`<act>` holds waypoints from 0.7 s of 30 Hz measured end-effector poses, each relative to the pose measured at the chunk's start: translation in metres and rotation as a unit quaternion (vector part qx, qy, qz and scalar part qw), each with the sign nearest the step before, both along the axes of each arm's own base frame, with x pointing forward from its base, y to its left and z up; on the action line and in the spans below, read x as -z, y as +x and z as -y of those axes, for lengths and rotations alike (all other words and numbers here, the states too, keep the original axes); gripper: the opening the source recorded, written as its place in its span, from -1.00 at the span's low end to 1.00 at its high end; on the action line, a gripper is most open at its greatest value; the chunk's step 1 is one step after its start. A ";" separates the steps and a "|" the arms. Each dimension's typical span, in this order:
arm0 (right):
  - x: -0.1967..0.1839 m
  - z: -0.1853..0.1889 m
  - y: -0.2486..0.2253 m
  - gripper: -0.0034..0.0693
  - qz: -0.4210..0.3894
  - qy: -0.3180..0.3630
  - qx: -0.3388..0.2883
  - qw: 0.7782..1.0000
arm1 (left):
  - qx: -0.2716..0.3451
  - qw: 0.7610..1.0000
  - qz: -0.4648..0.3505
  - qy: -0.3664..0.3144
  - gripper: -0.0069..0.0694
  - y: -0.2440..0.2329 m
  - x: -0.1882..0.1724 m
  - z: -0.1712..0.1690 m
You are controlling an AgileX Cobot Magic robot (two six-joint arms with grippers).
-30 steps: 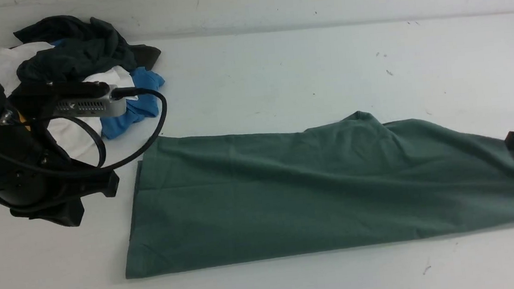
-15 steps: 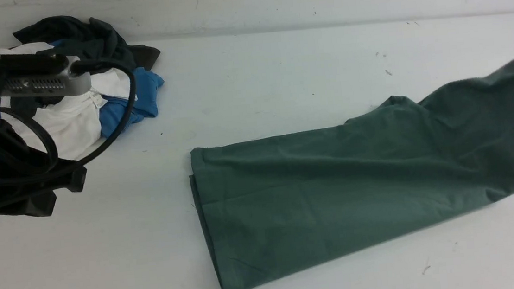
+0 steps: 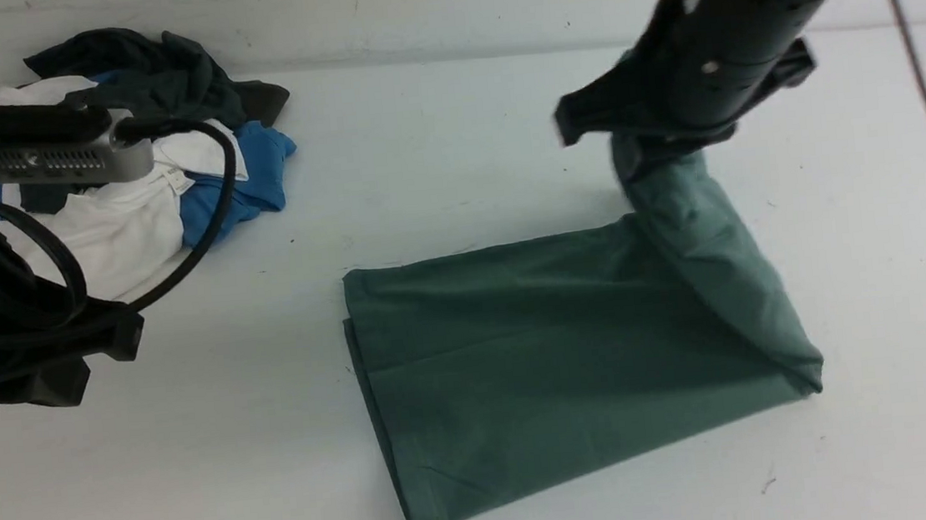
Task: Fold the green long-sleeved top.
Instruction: Use the right arm to drag the right edge of the fabric to the left and folds it over the left edge
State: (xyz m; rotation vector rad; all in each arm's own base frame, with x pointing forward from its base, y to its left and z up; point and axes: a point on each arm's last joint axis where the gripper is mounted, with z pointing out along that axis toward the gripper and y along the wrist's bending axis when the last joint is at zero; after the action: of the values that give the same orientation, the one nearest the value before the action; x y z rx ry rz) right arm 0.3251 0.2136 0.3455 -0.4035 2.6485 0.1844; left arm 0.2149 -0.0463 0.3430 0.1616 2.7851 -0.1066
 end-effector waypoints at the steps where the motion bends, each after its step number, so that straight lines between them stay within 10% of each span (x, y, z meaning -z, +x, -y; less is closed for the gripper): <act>1: 0.001 -0.003 -0.001 -0.79 -0.002 0.001 -0.002 1.000 | 0.000 1.000 0.000 0.000 -0.83 0.000 0.000 0.000; 14: 0.090 -0.105 -0.023 -0.72 -0.082 0.017 -0.027 0.996 | 0.010 1.000 -0.002 -0.014 -0.83 -0.001 -0.001 0.003; 21: 0.110 -0.127 -0.026 0.05 -0.126 0.084 -0.019 0.988 | 0.012 1.000 -0.003 -0.021 -0.83 -0.002 -0.001 0.004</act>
State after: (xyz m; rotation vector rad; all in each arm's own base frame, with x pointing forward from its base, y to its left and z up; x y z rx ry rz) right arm 0.2989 0.3403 0.2352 -0.3971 2.8433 0.4958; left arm 0.2132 -0.0505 0.3438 0.1844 2.7849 -0.1727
